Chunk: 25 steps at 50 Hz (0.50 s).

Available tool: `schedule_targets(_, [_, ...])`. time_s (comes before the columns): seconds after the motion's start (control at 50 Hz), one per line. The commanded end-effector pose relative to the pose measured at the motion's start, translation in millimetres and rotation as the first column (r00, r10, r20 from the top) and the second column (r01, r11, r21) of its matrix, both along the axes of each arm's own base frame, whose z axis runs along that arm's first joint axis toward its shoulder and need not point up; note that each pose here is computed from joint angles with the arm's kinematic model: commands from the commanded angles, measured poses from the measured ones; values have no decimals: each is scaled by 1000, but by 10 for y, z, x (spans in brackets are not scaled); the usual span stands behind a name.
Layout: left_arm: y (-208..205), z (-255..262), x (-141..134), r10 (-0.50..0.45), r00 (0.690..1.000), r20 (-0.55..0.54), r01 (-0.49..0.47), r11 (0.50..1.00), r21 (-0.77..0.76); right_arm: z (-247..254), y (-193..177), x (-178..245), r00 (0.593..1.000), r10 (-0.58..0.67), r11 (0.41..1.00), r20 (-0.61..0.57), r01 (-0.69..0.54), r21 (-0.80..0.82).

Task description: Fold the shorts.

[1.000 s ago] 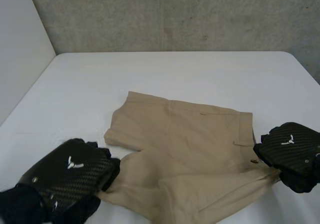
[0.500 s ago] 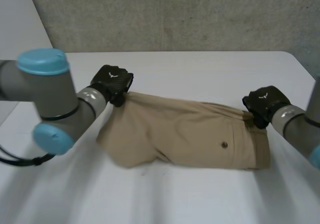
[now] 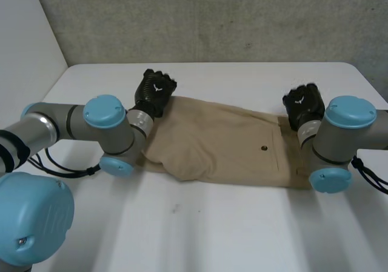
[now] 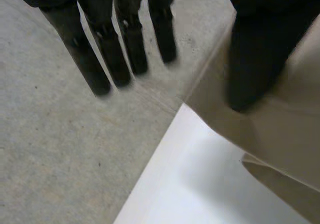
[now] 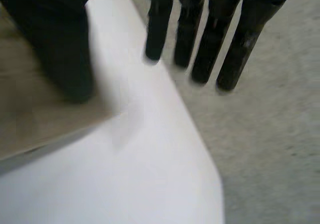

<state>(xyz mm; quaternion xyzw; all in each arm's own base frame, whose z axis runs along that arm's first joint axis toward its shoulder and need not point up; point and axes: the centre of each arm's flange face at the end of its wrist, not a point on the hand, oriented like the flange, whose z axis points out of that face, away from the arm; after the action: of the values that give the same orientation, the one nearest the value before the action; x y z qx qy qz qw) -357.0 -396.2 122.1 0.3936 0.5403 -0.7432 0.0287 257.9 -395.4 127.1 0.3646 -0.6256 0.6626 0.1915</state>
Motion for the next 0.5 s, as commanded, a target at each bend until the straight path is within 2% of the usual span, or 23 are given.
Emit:
schedule_targets(0.02, [148,102,-57,-21,1000,-23,20,999,-39,403,-30,-4,997,-5,992,76,14,-123])
schedule_targets(0.16, [409,466,58,-18,999,-33,17,999,-35,831,200,-112,979,4,994,202,18,-108])
schedule_targets(0.24, [591,589,148,-20,999,-30,20,1000,-7,928,440,-158,971,21,1000,238,-24,8])
schedule_targets(0.28, [711,631,220,-20,999,-36,21,999,28,874,601,-182,971,30,990,237,-62,126])
schedule_targets(0.4, [933,537,339,-18,998,-57,27,987,160,652,932,-464,960,-73,903,270,-51,426])
schedule_targets(0.5, [1025,327,446,5,999,-37,6,957,290,410,1125,-553,943,-84,850,323,-102,518])
